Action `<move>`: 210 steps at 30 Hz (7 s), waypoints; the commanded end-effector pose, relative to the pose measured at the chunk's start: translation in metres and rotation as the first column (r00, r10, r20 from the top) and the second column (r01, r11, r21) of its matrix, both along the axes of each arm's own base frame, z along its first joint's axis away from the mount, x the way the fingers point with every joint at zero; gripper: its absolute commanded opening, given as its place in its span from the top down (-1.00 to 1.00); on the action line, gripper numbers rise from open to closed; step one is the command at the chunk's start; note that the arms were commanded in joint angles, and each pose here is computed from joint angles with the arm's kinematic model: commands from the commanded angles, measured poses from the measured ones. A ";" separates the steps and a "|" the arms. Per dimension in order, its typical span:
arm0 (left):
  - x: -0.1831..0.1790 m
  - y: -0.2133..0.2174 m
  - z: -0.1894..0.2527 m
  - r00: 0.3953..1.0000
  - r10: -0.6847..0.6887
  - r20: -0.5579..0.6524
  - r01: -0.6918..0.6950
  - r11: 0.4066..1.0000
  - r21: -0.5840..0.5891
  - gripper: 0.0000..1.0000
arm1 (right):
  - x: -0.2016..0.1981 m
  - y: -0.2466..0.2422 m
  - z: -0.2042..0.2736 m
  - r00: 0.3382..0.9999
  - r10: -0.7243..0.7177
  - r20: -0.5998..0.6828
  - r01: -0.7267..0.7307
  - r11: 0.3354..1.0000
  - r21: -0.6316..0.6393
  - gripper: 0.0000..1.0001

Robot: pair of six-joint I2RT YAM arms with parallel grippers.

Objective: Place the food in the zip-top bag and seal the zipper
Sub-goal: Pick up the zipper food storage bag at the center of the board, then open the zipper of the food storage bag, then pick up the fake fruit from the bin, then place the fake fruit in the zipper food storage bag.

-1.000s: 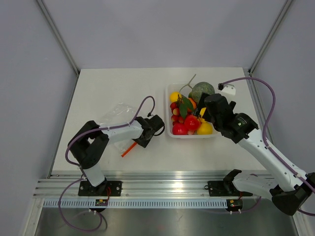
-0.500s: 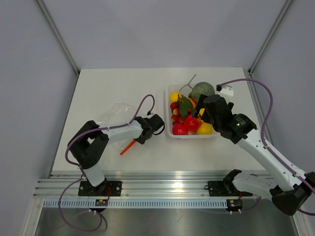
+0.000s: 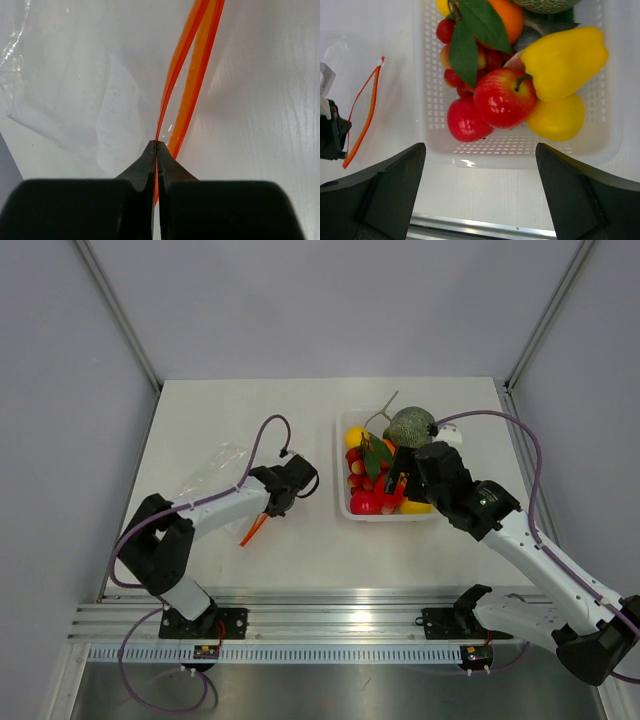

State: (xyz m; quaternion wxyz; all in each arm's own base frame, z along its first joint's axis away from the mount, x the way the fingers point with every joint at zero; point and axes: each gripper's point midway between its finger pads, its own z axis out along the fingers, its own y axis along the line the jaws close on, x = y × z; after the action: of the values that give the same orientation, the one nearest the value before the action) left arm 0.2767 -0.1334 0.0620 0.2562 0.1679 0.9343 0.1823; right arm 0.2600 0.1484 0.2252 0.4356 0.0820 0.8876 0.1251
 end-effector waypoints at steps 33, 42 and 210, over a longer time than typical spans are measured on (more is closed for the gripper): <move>0.003 -0.062 0.134 0.997 0.043 0.060 0.009 0.741 -0.671 1.00 | 0.037 0.235 -0.062 0.954 0.294 -0.065 -0.260 0.914 0.312 -0.45; -0.004 -0.054 0.146 0.996 0.046 0.078 0.019 0.732 -0.681 1.00 | 0.046 0.258 -0.068 0.932 0.359 -0.048 -0.328 0.893 0.307 0.69; -0.002 -0.134 0.192 0.988 -0.024 -0.152 -0.099 0.658 -0.746 1.00 | 0.038 0.174 -0.001 0.956 0.290 -0.035 -0.274 0.931 0.241 -0.30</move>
State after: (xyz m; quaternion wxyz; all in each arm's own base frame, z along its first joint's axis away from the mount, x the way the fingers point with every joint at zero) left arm 0.2764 -0.2502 0.2108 0.1958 0.0185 0.9679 -0.1566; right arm 0.2905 0.3135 0.2129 0.3553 0.0087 0.8917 0.2802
